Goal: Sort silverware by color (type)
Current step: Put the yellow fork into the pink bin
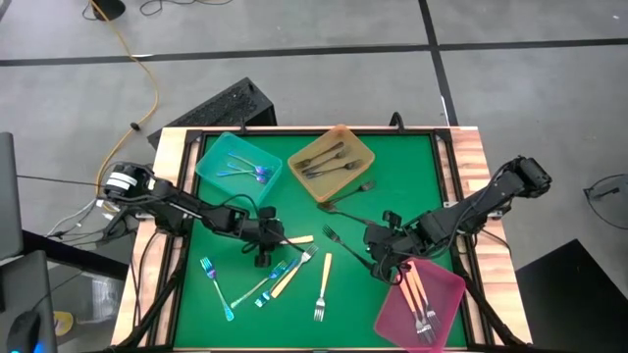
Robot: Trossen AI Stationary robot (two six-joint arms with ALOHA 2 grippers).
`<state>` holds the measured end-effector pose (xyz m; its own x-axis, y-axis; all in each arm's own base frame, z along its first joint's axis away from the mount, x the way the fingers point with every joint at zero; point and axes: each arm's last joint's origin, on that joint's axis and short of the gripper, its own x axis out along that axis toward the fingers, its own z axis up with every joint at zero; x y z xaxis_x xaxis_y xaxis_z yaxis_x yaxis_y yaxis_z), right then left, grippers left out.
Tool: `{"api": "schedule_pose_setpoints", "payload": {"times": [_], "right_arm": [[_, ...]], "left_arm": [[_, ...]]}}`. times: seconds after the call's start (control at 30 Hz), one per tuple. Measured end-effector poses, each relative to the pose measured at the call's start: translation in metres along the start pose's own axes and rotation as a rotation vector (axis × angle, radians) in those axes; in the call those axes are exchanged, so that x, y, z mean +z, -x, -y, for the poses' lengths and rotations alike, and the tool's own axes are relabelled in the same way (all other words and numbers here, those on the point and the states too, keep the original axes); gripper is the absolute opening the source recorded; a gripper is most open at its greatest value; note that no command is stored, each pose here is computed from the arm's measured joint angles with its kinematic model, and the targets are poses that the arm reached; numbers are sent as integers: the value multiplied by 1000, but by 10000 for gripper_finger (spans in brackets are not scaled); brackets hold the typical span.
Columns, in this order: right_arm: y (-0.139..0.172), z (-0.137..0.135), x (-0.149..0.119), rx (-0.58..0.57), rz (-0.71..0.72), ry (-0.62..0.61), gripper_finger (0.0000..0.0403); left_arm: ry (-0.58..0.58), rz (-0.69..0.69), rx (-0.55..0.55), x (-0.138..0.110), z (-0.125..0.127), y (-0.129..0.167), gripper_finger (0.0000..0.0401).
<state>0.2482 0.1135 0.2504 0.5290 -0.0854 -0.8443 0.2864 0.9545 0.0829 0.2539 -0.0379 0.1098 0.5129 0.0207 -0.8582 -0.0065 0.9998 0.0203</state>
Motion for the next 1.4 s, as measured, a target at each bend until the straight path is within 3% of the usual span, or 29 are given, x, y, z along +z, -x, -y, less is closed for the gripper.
{"api": "schedule_pose_setpoints", "payload": {"times": [0.13,0.4,0.53,0.8,0.93,1.23,1.4], "right_arm": [[0,0,1,2,5,-2,126],[0,-2,4,-10,61,-13,126],[1,-1,5,-67,112,-8,126],[2,-4,14,-99,244,55,126],[4,-8,23,-102,343,106,126],[-10,-35,50,-145,627,353,126],[-31,-46,64,-167,749,437,126]], "left_arm": [[-17,-5,-6,0,-2,0,17],[-16,42,-7,3,-3,2,17],[-12,87,64,6,-6,16,17],[36,357,114,27,-10,68,17],[56,582,78,41,-11,100,16],[-98,1074,-64,64,2,159,16],[-222,1159,-79,67,13,163,16]]}}
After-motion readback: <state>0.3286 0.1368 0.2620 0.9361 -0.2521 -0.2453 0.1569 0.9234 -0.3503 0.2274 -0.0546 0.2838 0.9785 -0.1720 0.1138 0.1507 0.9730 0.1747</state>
